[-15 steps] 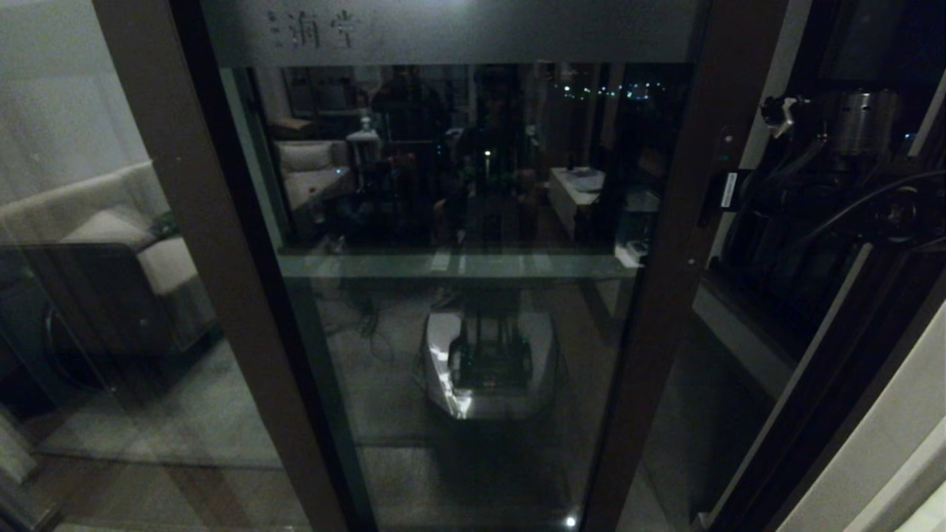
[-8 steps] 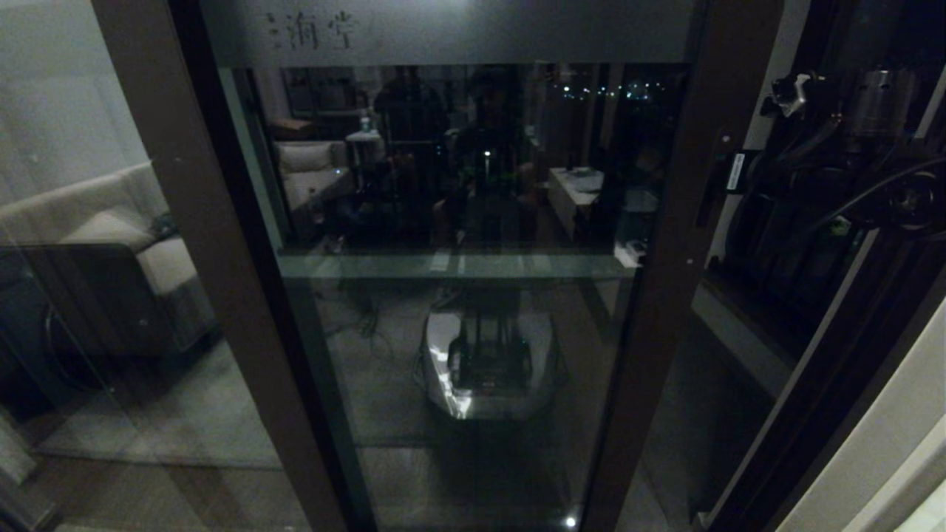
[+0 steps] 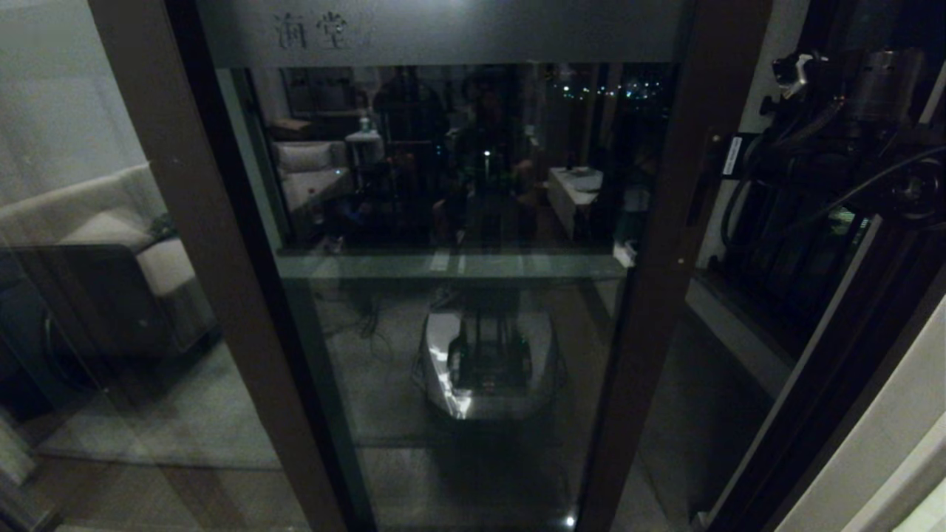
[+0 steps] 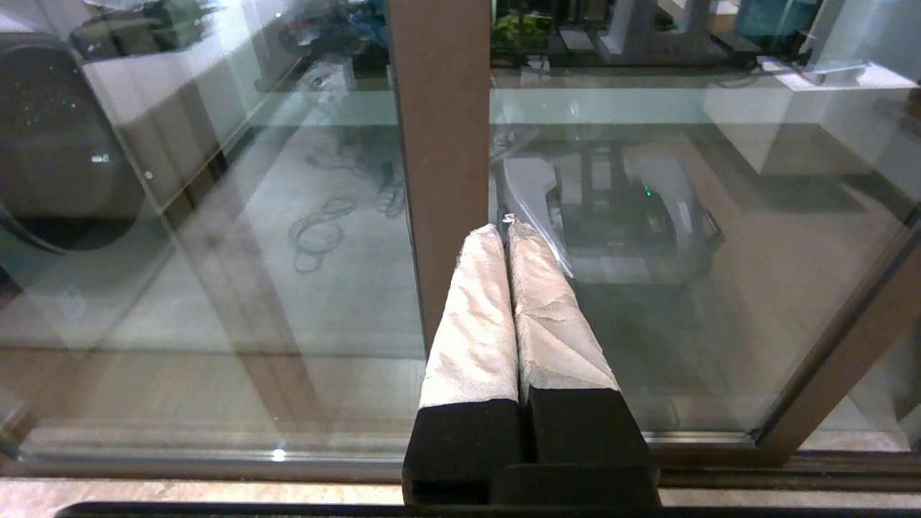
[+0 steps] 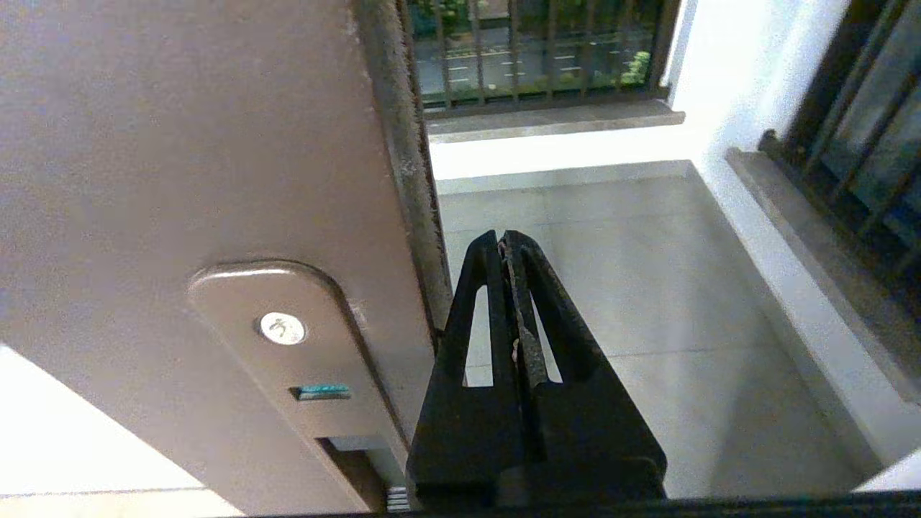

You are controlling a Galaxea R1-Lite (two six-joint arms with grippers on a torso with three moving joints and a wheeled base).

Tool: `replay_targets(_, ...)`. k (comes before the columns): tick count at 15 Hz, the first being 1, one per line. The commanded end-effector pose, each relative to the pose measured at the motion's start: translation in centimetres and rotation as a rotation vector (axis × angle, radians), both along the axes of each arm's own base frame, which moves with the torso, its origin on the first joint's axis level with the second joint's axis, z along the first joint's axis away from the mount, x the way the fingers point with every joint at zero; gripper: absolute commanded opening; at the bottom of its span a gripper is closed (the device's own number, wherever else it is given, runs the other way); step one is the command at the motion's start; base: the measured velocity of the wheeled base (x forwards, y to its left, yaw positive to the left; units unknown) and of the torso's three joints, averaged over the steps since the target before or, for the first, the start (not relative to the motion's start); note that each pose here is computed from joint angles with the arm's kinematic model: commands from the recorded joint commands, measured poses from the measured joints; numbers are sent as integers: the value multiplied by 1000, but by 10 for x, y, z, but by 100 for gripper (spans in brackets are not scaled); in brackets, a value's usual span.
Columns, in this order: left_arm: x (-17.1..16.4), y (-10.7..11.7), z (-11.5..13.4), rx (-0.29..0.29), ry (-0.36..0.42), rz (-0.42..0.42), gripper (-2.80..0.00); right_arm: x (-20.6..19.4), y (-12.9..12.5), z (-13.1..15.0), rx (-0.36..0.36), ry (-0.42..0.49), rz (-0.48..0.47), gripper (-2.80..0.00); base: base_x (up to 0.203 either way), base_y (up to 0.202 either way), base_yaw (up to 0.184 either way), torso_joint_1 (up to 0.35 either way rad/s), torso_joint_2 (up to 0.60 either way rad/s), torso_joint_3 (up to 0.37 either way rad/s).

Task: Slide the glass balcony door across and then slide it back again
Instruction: Open the slid door

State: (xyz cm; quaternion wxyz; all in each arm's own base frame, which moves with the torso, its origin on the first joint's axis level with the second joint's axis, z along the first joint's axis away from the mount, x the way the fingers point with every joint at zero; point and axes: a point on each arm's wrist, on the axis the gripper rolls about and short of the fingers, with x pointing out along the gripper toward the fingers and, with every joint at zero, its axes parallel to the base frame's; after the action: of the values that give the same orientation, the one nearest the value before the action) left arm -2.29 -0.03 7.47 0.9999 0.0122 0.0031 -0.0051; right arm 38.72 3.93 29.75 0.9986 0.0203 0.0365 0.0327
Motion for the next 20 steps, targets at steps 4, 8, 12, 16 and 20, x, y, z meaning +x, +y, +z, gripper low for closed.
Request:
replay_targets(4, 0, 0, 0, 0, 3, -1, -280, 2, 11, -6, 0, 17, 28, -280, 0, 0, 0, 0, 0, 0)
replay_targets(8, 0, 0, 0, 0, 3, -1, -280, 0, 33, -7, -2, 19, 64, -280, 0, 0, 0, 0, 0, 0)
replay_targets(12, 0, 0, 0, 0, 3, -1, -280, 7, 46, -19, -9, 46, 76, -280, 0, 0, 0, 0, 0, 0)
replay_targets(16, 0, 0, 0, 0, 3, -1, -280, 8, 61, -25, -15, 54, 81, -280, 0, 0, 0, 0, 0, 0)
replay_targets(20, 0, 0, 0, 0, 3, -1, -280, 7, 83, -31, -23, 66, 104, -280, 0, 0, 0, 0, 0, 0)
